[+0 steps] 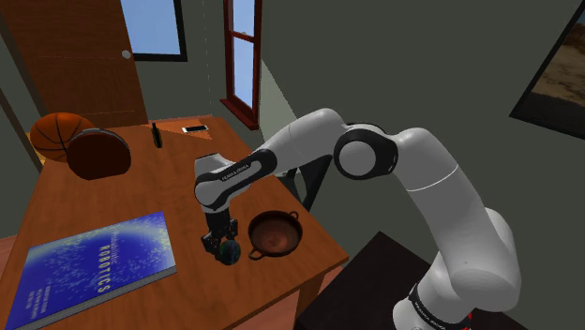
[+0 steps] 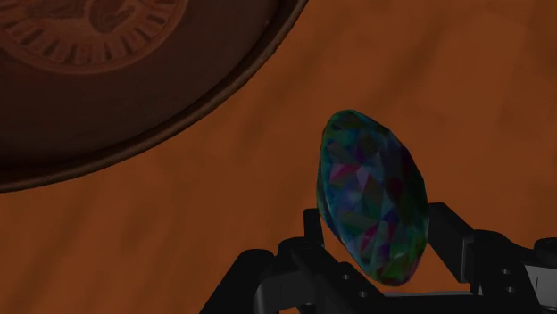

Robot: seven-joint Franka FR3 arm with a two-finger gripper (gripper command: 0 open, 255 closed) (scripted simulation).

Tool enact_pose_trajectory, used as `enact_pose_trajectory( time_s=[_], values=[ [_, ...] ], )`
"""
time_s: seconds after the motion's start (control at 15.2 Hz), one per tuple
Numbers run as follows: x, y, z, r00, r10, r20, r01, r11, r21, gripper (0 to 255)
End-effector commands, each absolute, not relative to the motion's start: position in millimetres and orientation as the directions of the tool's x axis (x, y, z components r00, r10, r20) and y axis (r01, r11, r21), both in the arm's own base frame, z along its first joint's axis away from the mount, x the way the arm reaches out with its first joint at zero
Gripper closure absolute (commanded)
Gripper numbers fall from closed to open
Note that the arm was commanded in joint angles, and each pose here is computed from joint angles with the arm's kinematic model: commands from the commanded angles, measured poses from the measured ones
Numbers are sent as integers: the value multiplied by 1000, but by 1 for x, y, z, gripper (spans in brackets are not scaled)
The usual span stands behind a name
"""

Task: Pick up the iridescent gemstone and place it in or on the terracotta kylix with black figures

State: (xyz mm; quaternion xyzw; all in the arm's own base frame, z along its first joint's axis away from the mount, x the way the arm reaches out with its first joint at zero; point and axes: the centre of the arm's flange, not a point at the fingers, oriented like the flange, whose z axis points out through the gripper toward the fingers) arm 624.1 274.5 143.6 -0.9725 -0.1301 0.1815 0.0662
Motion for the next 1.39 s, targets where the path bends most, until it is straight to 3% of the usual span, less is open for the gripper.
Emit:
enact_pose_trajectory(
  time_s=[0.0,1.32],
  values=[
    [624,275,143,900,277,-337,229,-957,-176,255],
    [624,275,249,900,277,-337,229,-957,-176,255]
  ],
)
